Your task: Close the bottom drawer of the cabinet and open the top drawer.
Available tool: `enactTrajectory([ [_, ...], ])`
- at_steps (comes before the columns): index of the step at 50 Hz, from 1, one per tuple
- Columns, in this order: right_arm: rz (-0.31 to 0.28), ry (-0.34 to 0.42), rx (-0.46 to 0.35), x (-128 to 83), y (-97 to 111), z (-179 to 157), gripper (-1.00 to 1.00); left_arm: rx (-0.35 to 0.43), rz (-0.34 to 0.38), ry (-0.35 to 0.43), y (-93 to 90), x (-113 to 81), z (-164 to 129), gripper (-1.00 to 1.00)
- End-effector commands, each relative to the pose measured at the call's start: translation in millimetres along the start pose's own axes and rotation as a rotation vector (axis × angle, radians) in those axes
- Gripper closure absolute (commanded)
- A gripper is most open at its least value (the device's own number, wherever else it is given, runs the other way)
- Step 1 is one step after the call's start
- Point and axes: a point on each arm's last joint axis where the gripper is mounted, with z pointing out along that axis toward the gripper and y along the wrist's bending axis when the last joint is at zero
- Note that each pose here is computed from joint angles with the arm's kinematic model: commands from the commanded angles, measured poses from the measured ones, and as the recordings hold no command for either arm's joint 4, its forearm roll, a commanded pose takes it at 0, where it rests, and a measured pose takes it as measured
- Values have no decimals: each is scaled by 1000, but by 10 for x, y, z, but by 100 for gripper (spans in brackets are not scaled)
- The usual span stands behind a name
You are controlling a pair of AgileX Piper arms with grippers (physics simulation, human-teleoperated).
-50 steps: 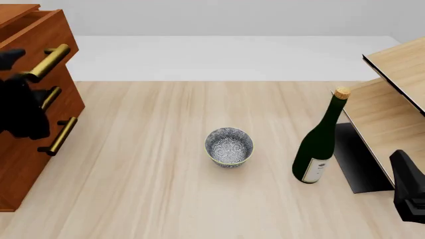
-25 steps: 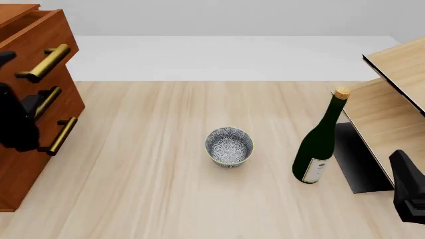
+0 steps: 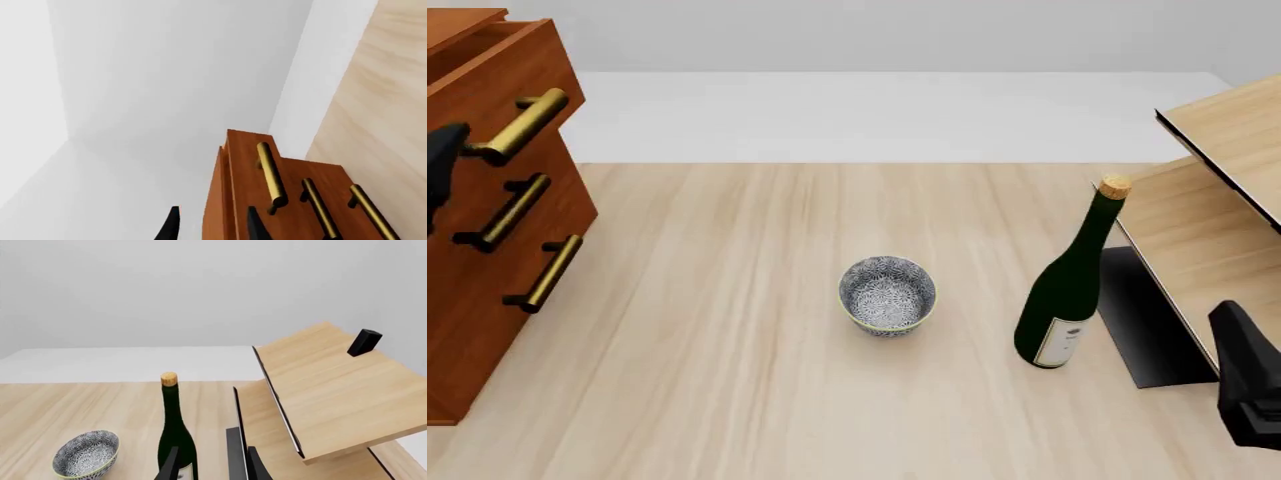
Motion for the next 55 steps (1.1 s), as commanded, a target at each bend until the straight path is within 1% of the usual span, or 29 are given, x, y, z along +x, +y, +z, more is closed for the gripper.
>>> enactTrajectory([
  [1,-2,-3,0,-8,0,-1,-100,-25,-63,-26,274,-78,-41,-100],
  [7,-3,-3,0,-7,0,-1,-100,-41,-95,-43,446,-128,-10,-100],
  [9,-2,-3,1,-8,-1,-1,-100,-36,-126,-53,532,-158,21,-100],
  [11,0,-3,3,-10,-1,-1,-100,-8,-208,-86,671,-243,68,-100],
  [12,-2,-3,4,-7,-2,0,-100,0,-167,-65,575,-202,121,-100],
  [13,-2,-3,4,-7,-2,0,-100,0,-167,-65,574,-202,121,-100],
  [16,-1,-2,12,-3,-7,1,-100,26,-293,-90,903,-315,183,-100],
  [17,2,-1,12,-4,-7,1,-100,2,-284,-70,933,-276,193,-100],
  [18,2,-2,12,-6,-7,1,-100,1,-272,-73,915,-280,216,-100],
  [20,5,-1,8,-5,-4,1,-100,91,-350,-87,960,-376,337,-100],
  [22,10,-1,4,-9,-2,0,-100,86,-360,-49,961,-312,393,-100],
  [25,13,1,5,-6,-3,1,-100,83,-292,-47,825,-279,407,-100],
  [28,17,1,5,-8,-3,1,-100,96,-373,-41,991,-314,434,-100],
  [30,20,1,5,-10,-2,1,-100,76,-364,-41,1018,-302,413,-100],
  [31,22,1,5,-10,-3,1,-100,86,-413,-41,1108,-329,425,-100],
  [34,27,2,9,-11,-5,3,-100,80,-450,-35,1193,-330,423,-100],
  [35,29,2,10,-11,-5,3,-100,95,-528,-27,1300,-352,426,-100],
  [39,30,2,8,-12,-4,2,-100,103,-600,17,1387,-303,438,-100],
  [41,31,2,7,-10,-4,3,-100,133,-694,64,1452,-275,497,-100],
  [42,30,2,6,-9,-3,3,-100,77,-594,42,1355,-232,395,-100],
  [43,32,2,6,-9,-3,2,-100,69,-634,59,1391,-208,375,-100],
  [44,32,2,8,-9,-4,2,-100,121,-637,84,1322,-199,420,-100],
  [45,31,2,8,-8,-5,2,-100,108,-638,79,1341,-200,386,-100],
  [47,31,2,9,-8,-5,2,-100,168,-688,127,1336,-183,446,-100],
  [49,29,2,7,-7,-4,2,-100,120,-711,147,1436,-129,362,-100],
  [50,27,2,6,-5,-3,2,-100,191,-755,172,1419,-159,430,-100],
  [53,27,1,5,-6,-3,1,-100,186,-790,204,1466,-123,380,-100],
  [54,26,1,5,-8,-3,1,-100,134,-805,244,1520,-36,269,-100],
  [55,26,1,5,-8,-3,1,-100,182,-861,241,1531,-95,342,-100],
])
